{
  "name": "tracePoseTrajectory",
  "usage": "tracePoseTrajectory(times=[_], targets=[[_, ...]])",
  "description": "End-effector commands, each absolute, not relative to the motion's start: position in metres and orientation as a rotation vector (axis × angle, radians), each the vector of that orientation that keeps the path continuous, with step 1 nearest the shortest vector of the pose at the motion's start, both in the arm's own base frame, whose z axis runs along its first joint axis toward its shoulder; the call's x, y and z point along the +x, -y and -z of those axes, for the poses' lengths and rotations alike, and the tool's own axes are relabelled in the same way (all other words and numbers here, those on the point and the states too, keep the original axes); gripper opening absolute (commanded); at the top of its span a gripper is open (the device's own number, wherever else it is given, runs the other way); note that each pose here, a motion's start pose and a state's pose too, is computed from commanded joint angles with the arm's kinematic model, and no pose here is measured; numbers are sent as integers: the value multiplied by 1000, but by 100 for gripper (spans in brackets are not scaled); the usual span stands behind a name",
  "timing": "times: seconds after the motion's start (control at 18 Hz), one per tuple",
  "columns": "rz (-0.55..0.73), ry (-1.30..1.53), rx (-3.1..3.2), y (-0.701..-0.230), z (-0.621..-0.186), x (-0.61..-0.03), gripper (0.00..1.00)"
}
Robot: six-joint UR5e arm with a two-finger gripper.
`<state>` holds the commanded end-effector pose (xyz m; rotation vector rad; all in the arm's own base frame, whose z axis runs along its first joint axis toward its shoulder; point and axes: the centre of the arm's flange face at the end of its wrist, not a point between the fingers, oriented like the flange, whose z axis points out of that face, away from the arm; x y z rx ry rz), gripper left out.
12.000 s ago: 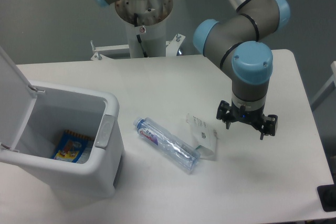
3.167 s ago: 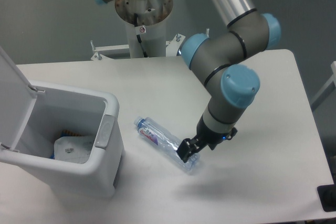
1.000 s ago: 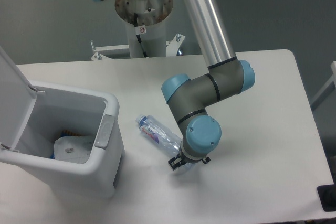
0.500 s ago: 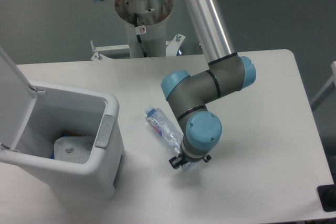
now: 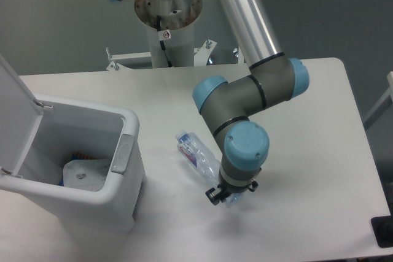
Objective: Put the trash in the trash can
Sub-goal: 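Reposition the gripper along the bottle toward its bottom end, then close the gripper on the bottle's bottom end and lift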
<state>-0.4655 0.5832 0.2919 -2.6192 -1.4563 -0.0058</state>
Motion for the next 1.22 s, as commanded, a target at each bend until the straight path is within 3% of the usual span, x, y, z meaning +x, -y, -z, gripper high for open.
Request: tracePoseTrajectory(times=[0.67,1.22], targets=[[152,1287,-2266,-572,-410,-518,58],[238,1080,-2115,-567,-510,-487,58]])
